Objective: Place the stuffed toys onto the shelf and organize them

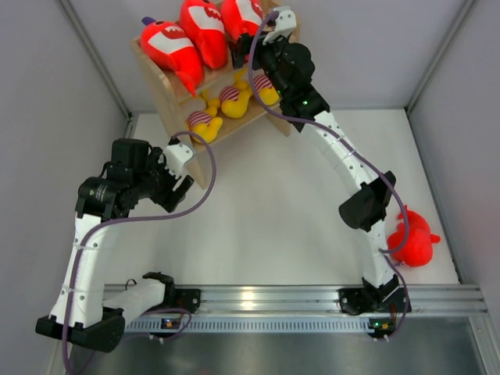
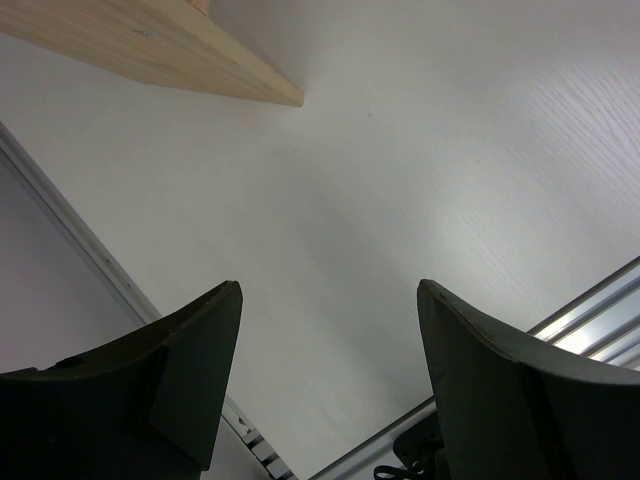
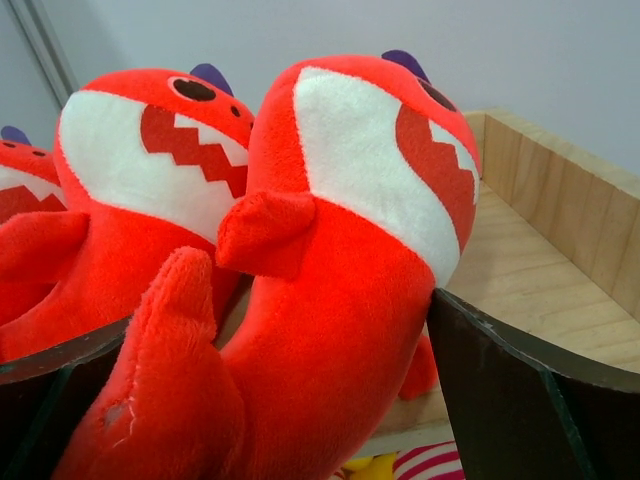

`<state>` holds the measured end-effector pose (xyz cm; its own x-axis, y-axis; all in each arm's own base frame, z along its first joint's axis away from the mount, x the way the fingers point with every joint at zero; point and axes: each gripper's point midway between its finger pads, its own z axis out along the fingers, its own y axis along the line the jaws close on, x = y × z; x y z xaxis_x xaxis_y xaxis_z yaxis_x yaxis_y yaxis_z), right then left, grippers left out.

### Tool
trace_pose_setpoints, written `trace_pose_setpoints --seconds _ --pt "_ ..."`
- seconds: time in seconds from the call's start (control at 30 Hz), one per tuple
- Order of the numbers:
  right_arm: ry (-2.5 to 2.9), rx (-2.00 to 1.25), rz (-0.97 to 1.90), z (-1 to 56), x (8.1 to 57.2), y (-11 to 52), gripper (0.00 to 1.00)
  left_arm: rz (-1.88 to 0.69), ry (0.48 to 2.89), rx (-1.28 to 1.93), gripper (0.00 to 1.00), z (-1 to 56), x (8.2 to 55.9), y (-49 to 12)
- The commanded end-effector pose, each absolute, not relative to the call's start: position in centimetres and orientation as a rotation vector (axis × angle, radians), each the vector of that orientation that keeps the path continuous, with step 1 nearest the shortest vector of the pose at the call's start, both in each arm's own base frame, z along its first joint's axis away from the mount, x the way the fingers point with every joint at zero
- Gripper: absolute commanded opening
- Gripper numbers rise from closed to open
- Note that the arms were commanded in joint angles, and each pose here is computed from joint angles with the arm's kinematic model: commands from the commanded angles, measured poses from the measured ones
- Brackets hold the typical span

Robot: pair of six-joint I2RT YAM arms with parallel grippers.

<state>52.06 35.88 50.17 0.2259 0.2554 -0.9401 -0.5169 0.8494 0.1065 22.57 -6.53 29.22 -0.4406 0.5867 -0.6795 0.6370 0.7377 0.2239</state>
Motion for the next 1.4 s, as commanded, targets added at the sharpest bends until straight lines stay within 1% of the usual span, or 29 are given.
trace_pose_setpoints --seconds 0.0,0.03,0.5,0.8,0.97,1.0,1.03,1.1,1.13,1.17,1.2,1.23,1.27,1.3,1.33,1.37 --pt "1.15 -0.252 0.566 54.8 49.6 34.2 0.97 -0.073 2.091 0.895 0.77 30.8 23.1 -6.7" --pt "1.154 -0.256 0.567 54.8 49.5 34.1 0.99 -0.072 2.091 0.894 0.77 30.8 23.1 -6.6" --pt "1.158 -0.312 0.558 55.4 47.7 33.4 1.0 -0.077 2.071 0.916 0.78 30.9 22.7 -6.7" --pt "1.153 -0.369 0.561 55.9 45.7 33.7 0.99 -0.074 2.07 0.932 0.79 30.6 22.3 -6.7" --pt "1.122 -0.365 0.574 57.9 43.6 32.7 0.99 -0.072 2.065 0.933 0.79 30.7 22.3 -6.6" --pt "1.132 -0.368 0.575 57.6 43.2 32.6 0.99 -0.071 2.066 0.93 0.79 30.7 22.2 -6.6" --pt "1.109 -0.358 0.585 59.2 41.6 31.5 0.99 -0.071 2.072 0.929 0.79 30.5 22.3 -6.6" --pt "1.174 -0.345 0.598 58.6 40.3 30.3 0.99 -0.063 2.089 0.921 0.79 30.0 22.2 -6.4" --pt "1.148 -0.313 0.598 60.7 38.1 28.2 0.99 -0.069 2.11 0.919 0.79 29.3 22.1 -6.3" --pt "1.169 -0.263 0.561 60.8 37.7 26.6 1.0 -0.07 2.12 0.921 0.79 28.9 22.0 -6.3" --pt "1.227 -0.252 0.521 59.0 37.8 25.9 0.99 -0.074 2.131 0.917 0.79 28.6 22.1 -6.3" --pt "1.211 -0.212 0.494 60.3 35.9 23.4 0.99 -0.08 2.14 0.911 0.79 28.3 22.1 -6.4" --pt "1.234 -0.188 0.454 59.7 35.6 22.2 1.0 -0.084 2.136 0.908 0.79 28.2 22.2 -6.5" --pt "1.324 -0.166 0.385 57.0 36.1 21.1 0.99 -0.091 2.131 0.906 0.79 28.3 22.2 -6.6" --pt "1.332 -0.157 0.366 57.1 34.8 19.5 0.99 -0.106 2.122 0.91 0.79 28.4 22.2 -6.8" --pt "1.373 -0.133 0.329 55.9 34.8 18.3 0.99 -0.111 2.116 0.911 0.79 28.5 22.3 -6.9"
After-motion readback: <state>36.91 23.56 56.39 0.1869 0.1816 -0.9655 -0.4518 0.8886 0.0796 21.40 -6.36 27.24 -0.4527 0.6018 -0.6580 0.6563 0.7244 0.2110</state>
